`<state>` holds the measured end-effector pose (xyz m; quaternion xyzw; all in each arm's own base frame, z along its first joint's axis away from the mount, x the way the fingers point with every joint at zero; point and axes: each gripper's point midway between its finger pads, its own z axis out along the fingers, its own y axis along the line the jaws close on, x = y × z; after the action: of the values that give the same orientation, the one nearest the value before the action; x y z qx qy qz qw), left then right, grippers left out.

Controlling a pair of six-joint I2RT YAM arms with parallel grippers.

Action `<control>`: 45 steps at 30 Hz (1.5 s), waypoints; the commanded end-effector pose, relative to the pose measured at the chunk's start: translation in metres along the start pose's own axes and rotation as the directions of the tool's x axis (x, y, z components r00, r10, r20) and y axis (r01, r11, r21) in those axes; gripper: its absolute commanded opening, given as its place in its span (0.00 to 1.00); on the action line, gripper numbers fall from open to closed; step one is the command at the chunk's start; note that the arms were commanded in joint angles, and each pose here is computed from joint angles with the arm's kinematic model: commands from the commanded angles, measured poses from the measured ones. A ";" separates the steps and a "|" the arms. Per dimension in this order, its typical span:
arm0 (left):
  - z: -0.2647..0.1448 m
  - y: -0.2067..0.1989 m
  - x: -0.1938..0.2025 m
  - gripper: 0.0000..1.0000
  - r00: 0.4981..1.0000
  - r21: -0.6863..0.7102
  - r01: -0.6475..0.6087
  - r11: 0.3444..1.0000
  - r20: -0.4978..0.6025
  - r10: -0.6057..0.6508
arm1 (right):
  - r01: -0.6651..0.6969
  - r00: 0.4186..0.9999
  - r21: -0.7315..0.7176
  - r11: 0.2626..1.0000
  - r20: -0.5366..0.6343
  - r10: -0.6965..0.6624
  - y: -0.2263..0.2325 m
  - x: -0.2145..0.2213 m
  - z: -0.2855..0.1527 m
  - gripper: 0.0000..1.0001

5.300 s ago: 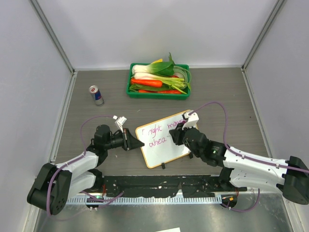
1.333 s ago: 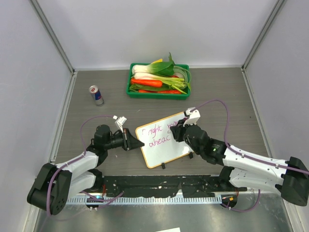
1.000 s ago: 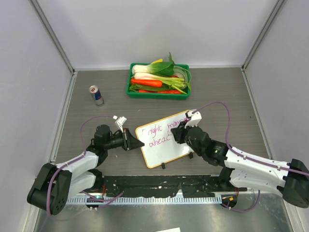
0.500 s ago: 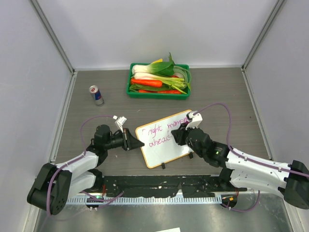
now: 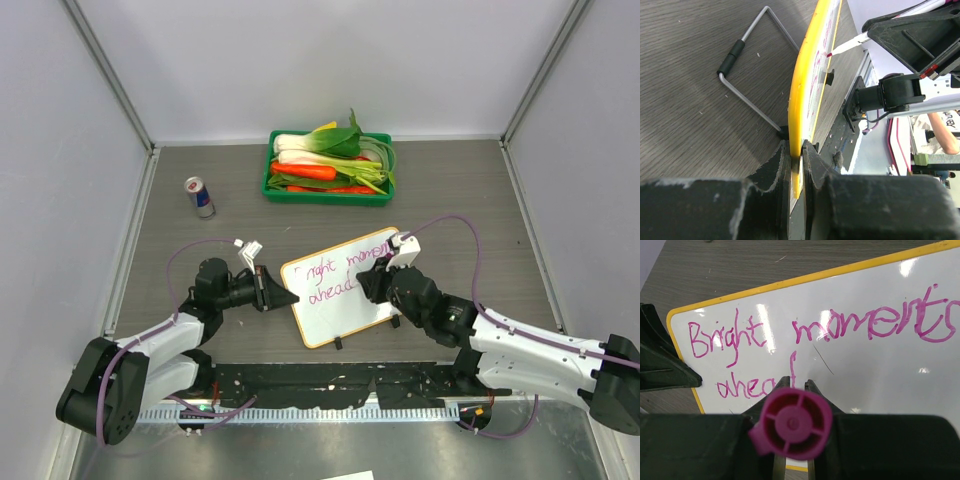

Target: Write a sentence on the whiteboard

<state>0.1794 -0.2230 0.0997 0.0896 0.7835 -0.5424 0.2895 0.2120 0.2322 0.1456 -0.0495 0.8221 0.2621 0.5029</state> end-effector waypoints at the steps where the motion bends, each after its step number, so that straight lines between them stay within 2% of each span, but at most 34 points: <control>1: 0.001 0.002 -0.004 0.00 0.999 -0.008 -0.041 0.999 0.014 0.041 | 0.036 0.999 0.073 0.997 -0.032 -0.034 -0.019 0.012 -0.001 0.02; 20: 0.000 0.002 -0.004 0.00 0.999 -0.006 -0.042 0.999 0.014 0.042 | 0.057 0.998 0.092 0.994 0.021 -0.059 -0.013 -0.013 0.001 0.01; 33: 0.000 0.002 -0.004 0.00 0.999 -0.006 -0.042 0.999 0.014 0.042 | 0.007 0.992 0.057 0.998 0.127 -0.015 -0.003 -0.049 -0.013 0.02; 45: 0.000 0.001 -0.004 0.00 0.999 -0.006 -0.041 0.999 0.016 0.041 | 0.012 0.996 0.073 0.997 0.087 -0.018 -0.012 -0.031 -0.011 0.01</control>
<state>0.1792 -0.2232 0.0999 0.0901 0.7833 -0.5428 0.2892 0.2167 0.2121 0.1642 -0.0420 0.8158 0.2277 0.5299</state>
